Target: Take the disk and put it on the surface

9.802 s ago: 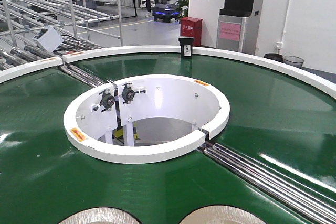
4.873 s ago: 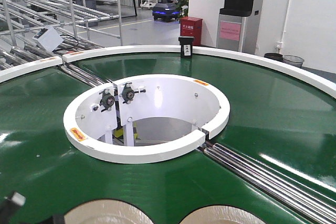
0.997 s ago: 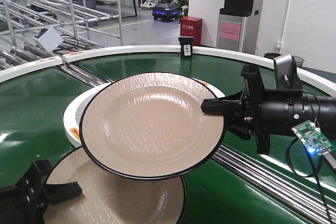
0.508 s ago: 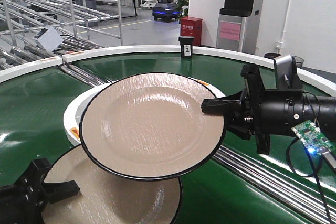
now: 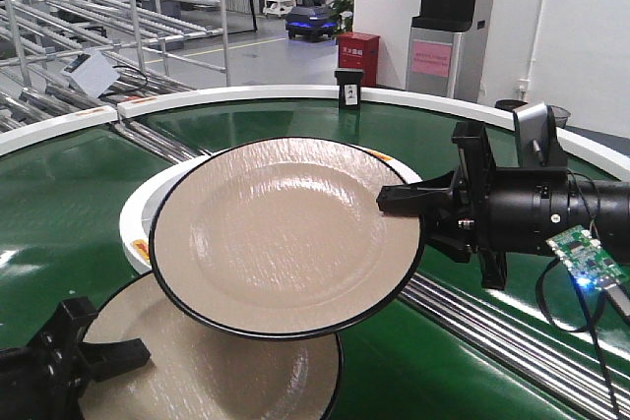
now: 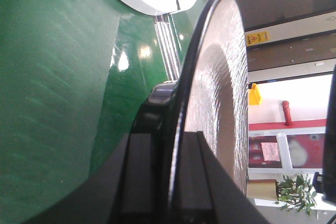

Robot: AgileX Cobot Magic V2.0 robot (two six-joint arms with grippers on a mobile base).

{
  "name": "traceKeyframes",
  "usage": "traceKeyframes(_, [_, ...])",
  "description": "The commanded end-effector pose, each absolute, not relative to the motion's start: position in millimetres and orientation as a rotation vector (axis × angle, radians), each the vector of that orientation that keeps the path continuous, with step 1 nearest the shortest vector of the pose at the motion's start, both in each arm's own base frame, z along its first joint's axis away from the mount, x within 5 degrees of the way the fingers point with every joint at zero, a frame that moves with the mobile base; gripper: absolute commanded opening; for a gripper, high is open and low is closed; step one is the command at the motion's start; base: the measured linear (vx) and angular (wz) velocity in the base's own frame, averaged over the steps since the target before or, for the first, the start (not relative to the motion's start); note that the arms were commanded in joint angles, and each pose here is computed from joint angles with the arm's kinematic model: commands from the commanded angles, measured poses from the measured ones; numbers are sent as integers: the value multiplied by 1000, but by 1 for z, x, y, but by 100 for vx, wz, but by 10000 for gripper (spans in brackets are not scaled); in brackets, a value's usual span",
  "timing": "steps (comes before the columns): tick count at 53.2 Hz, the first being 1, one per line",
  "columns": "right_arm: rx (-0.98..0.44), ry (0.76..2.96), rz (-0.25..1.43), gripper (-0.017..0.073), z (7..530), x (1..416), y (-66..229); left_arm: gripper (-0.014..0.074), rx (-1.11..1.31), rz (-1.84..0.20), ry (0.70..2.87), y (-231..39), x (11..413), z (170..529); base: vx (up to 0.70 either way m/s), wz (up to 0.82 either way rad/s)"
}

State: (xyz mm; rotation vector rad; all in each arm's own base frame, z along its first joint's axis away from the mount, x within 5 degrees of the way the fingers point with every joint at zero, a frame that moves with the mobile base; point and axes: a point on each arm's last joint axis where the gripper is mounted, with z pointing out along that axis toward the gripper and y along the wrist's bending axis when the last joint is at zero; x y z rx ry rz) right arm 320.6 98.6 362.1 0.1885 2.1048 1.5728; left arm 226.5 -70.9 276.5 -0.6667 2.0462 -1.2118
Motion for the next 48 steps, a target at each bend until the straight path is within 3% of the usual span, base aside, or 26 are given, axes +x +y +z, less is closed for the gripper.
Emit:
traceKeyframes(1, [173, 1936, 1695, -8, 401, 309, 98, 1, -673, -1347, 1947, -75, 226, 301, 0, 1])
traceKeyframes(48, [180, 1933, 1689, -8, 401, 309, 98, 1, -673, -1347, 1947, -75, 226, 301, -12, 2])
